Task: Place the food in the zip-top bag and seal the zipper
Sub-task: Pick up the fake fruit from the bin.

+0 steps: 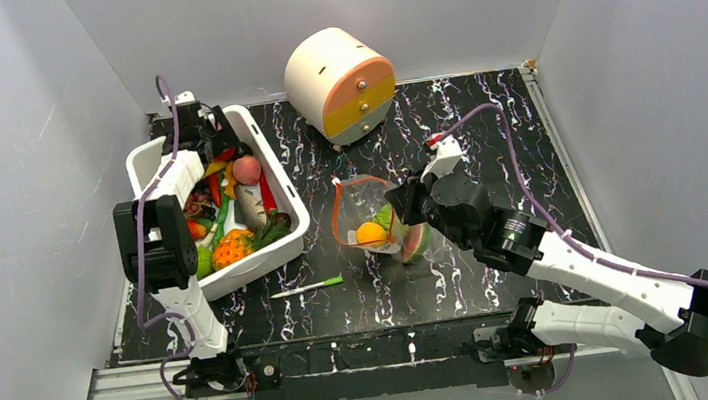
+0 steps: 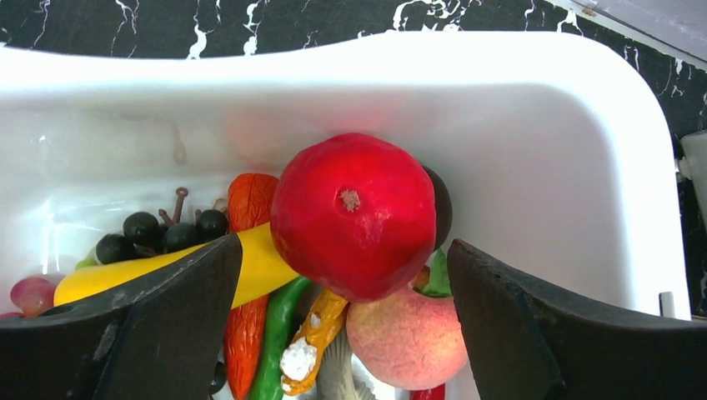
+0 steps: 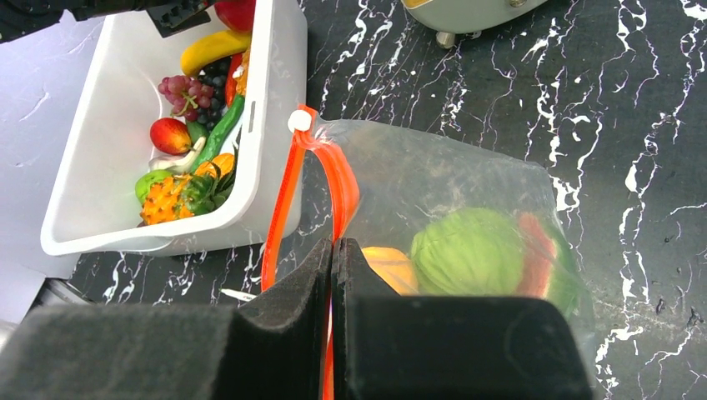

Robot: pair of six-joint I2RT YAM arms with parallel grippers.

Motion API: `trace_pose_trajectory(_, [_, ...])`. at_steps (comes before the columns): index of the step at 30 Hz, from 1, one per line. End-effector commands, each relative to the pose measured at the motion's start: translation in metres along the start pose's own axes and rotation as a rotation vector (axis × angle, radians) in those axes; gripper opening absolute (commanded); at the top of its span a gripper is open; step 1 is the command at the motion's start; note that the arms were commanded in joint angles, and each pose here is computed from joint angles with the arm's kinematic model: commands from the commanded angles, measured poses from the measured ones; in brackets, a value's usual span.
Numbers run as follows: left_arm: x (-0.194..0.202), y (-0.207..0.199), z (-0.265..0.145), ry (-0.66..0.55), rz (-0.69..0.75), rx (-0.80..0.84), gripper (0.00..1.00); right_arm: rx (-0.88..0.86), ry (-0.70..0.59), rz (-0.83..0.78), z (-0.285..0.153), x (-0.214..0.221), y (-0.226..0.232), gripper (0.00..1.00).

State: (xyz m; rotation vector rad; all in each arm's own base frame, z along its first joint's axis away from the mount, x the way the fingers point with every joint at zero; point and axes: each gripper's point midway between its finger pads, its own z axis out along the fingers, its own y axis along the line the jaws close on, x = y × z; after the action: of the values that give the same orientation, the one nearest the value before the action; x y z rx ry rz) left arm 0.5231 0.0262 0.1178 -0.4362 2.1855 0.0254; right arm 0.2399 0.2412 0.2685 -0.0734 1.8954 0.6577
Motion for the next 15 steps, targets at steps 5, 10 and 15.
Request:
trace_pose_trajectory(5, [-0.031,-0.003,0.014,-0.093,0.033,0.004,0.89,-0.028,-0.076,0.046,-0.004,-0.026,0.012,0.00])
trace_pose_trajectory(10, [-0.027,-0.007,0.023,-0.078,0.037,0.014,0.77,-0.029,-0.086,0.044,-0.005,-0.031,0.013,0.00])
trace_pose_trajectory(15, [-0.032,-0.010,0.018,-0.076,0.026,0.027,0.58,-0.030,-0.084,0.043,-0.006,-0.030,0.013,0.00])
